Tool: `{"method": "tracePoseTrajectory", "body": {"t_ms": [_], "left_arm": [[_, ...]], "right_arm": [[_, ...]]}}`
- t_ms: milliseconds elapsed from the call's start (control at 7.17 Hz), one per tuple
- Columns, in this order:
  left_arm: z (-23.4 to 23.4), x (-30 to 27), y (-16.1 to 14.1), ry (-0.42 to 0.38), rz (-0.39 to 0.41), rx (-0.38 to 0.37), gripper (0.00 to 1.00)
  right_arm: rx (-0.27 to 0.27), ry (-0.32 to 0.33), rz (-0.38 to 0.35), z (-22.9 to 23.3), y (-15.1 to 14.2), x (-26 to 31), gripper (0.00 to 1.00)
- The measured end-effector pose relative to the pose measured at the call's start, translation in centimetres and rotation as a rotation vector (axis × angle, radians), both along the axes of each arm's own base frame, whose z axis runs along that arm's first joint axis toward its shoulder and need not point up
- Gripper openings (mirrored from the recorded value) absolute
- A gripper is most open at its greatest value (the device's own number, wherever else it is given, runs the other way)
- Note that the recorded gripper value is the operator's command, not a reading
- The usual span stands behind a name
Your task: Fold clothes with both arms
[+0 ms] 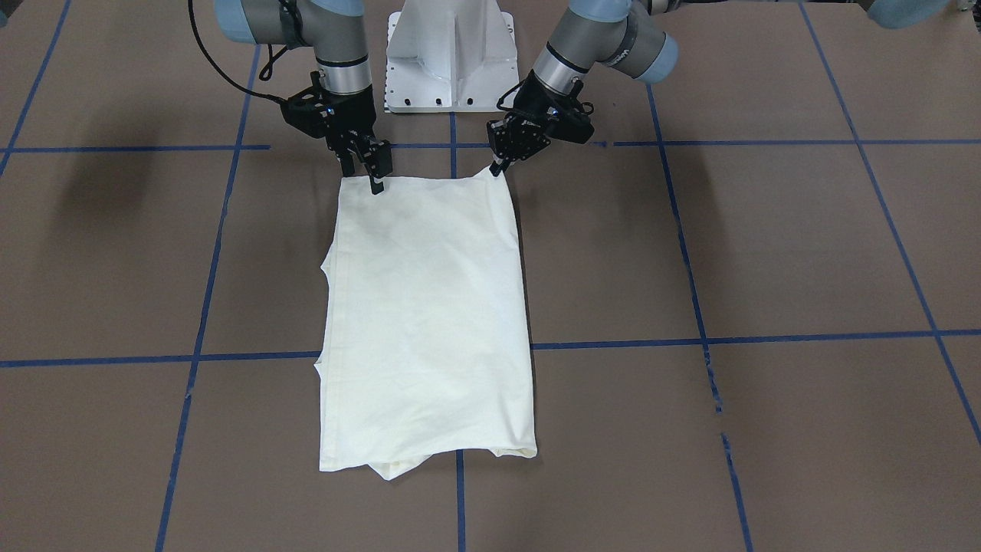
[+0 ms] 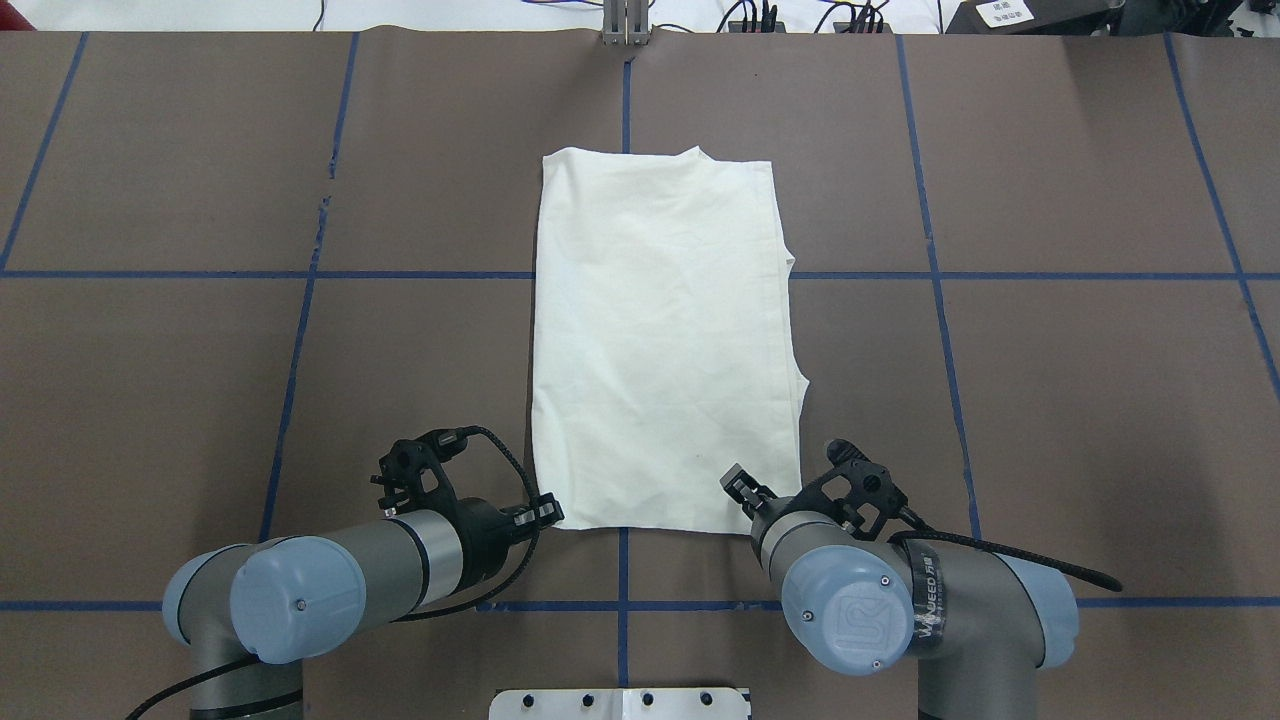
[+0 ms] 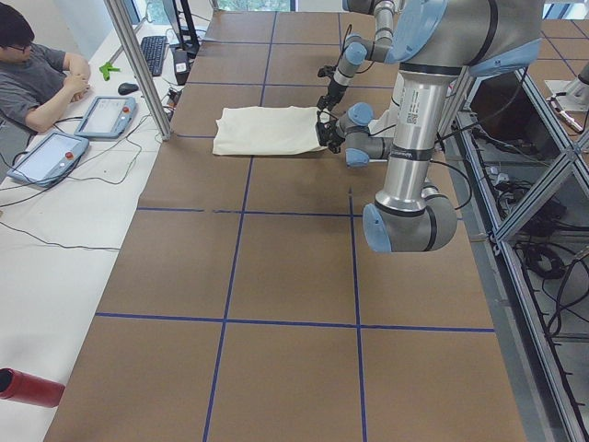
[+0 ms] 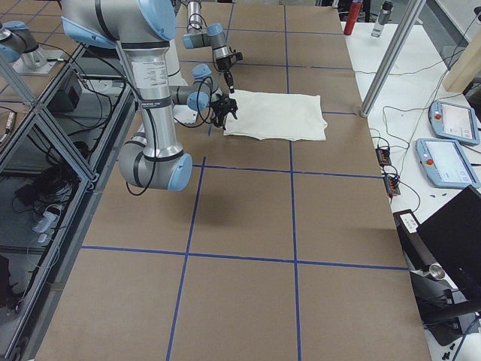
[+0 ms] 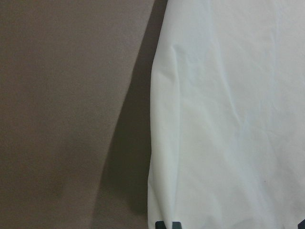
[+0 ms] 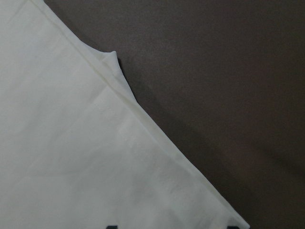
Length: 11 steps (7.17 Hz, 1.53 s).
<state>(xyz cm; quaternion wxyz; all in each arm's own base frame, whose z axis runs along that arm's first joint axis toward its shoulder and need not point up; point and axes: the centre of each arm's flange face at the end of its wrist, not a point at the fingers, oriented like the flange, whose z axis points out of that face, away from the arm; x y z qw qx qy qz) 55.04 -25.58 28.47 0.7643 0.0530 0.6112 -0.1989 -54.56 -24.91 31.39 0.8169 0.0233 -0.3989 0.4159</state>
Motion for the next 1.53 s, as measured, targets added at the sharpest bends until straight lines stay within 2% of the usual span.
{"method": "tracePoseTrajectory", "body": {"t_ms": [279,418,697,836,1115,1533], "left_arm": [[-0.2,-0.2,-0.1,0.004,-0.002,0.001,0.0],[-0.2,-0.3,-0.1,0.005,-0.002,0.001,0.0],[-0.2,-0.3,-0.1,0.005,-0.001,0.001,0.0],[-0.2,-0.3,-0.1,0.005,-0.001,0.001,0.0],[-0.2,-0.2,0.0,0.005,0.0,0.001,0.0],[-0.5,-0.3,0.1,0.01,0.002,0.002,0.0]], "right_arm": [[-0.001,0.005,0.001,-0.1,-0.2,-1.0,0.74],[0.002,0.006,0.006,-0.1,-0.3,-1.2,0.66],[0.011,-0.003,0.029,-0.5,-0.7,-1.2,0.24],[0.002,-0.021,0.052,-1.1,-1.1,-1.2,0.24],[-0.01,-0.033,0.074,-1.4,-1.5,-1.2,0.3],[-0.016,-0.036,0.084,-1.3,-1.8,-1.2,0.0]]}}
